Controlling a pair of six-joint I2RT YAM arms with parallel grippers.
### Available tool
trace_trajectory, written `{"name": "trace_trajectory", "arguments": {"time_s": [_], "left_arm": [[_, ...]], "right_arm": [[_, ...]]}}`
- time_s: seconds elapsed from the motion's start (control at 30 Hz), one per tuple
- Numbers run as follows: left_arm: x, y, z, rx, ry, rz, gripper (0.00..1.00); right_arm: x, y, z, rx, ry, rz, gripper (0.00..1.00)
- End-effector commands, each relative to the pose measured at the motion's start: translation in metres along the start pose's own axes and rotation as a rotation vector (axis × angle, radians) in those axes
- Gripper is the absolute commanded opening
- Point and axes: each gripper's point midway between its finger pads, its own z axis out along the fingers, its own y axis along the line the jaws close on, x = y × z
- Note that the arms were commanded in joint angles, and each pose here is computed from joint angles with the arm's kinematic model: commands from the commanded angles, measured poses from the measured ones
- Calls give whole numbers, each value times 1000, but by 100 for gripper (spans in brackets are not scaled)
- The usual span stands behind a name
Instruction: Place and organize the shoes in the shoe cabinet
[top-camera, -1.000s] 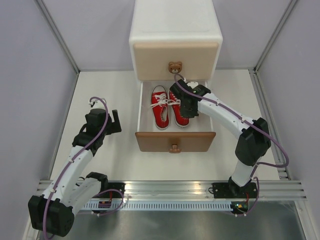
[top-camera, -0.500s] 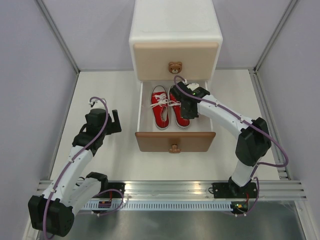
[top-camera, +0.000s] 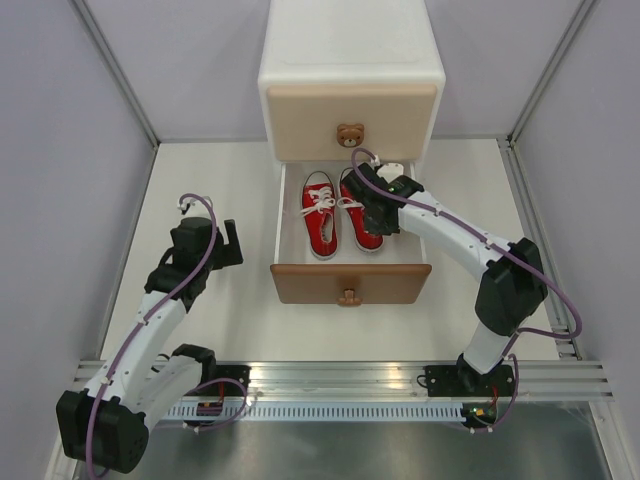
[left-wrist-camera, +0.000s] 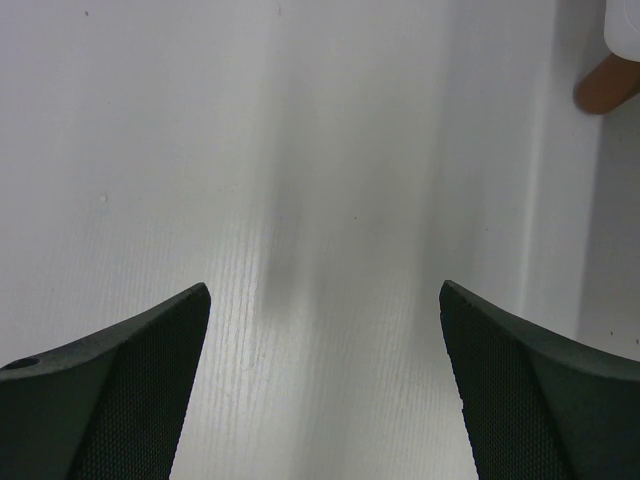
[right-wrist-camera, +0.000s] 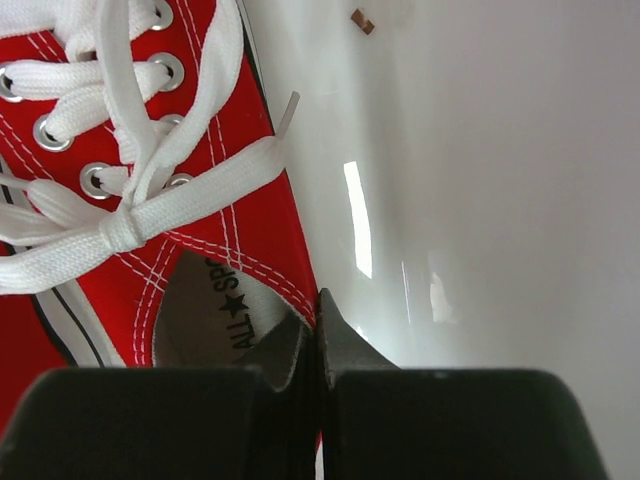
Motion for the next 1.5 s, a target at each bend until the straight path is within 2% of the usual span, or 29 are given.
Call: {"name": "trace_trajectory", "arguments": {"time_s": [0.0,0.3,0.53,0.67,0.87,1.13,1.17,1.47], "left_arm": [[-11,-2,1,8,-38,23,98],[-12,-1,1,4,-40,22,98],[-12,-2,1,5,-40,26,98],[-12,-2,1,6,-41,24,98],[-11,-2,1,5,-38,22,98],[-12,-1,1,4,-40,24,98],[-11,-1,1,3,-39,24,98],[-14,-2,0,6,-47,22,98]], "right_arm": [[-50,1,-14,-38,-181,157,0],[-29,-1,0,-7,-106,111,0],[-24,-2,0,-15,-97,105,1],[-15,6,4,-46,-51,101,10],[-18,7,0,-60,-67,112,25],[-21,22,-4,-132,-49,133,36],[-22,21,-7,-135,-54,135,41],[-37,12,-25,-139,-116,153,44]]}}
